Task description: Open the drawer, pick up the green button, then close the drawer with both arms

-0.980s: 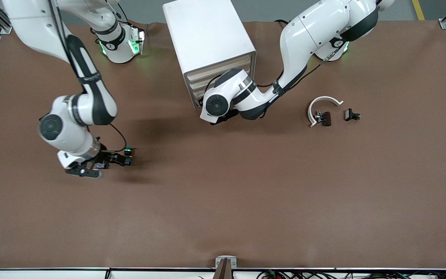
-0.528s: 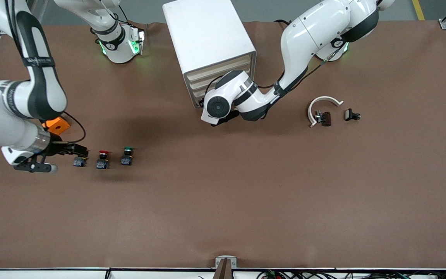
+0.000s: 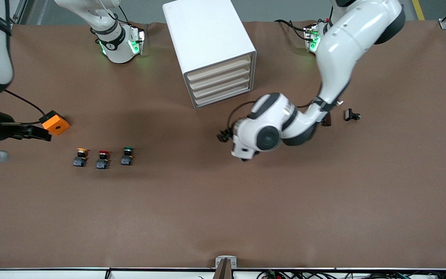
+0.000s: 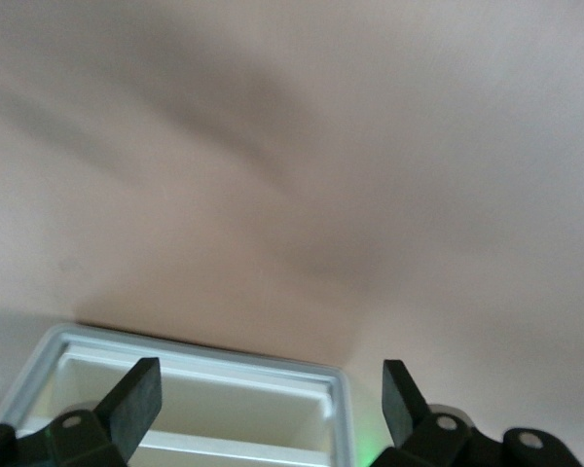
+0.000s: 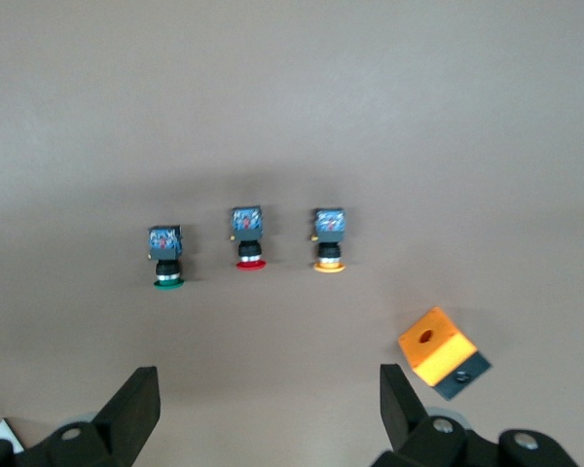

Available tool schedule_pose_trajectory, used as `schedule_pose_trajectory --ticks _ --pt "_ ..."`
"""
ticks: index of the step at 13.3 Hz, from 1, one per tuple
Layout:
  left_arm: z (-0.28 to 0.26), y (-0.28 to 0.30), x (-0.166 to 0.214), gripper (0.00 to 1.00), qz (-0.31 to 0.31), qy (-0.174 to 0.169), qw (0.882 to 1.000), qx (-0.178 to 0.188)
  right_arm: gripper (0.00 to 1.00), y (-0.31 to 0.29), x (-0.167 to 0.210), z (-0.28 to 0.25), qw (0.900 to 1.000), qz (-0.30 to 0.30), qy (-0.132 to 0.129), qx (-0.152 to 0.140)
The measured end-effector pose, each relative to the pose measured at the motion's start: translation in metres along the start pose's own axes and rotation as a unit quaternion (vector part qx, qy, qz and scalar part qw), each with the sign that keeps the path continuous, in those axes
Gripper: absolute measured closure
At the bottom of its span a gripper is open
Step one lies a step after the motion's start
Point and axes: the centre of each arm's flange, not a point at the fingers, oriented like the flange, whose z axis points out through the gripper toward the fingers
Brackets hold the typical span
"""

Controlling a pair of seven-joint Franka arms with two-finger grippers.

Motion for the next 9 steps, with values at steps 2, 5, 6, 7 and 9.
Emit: schedule_pose_trajectory --ticks 2,5,6,7,9 --pt "-0.069 -0.02 0.021 0.0 0.01 0.033 0.999 -0.026 0.0 0.009 -0.003 -0.032 1.0 0.007 0.014 -0.001" --pt "-0.152 -0.061 0.013 0.0 0.056 0.096 0.994 0.014 0.0 0.017 -0.009 -0.061 1.0 0.014 0.021 0.0" --pt "-0.181 -0.078 0.013 0.0 0.078 0.108 0.991 0.02 0.0 0.016 -0.013 -0.063 1.0 0.013 0.009 0.001" --pt "-0.209 -0.097 0.016 0.0 0.101 0.116 0.988 0.024 0.0 0.014 -0.016 -0.067 1.0 0.012 0.001 0.002" --pt "-0.245 -0.132 0.019 0.0 0.149 0.119 0.98 0.047 0.0 0.011 -0.028 -0.086 1.0 0.008 0.006 0.003"
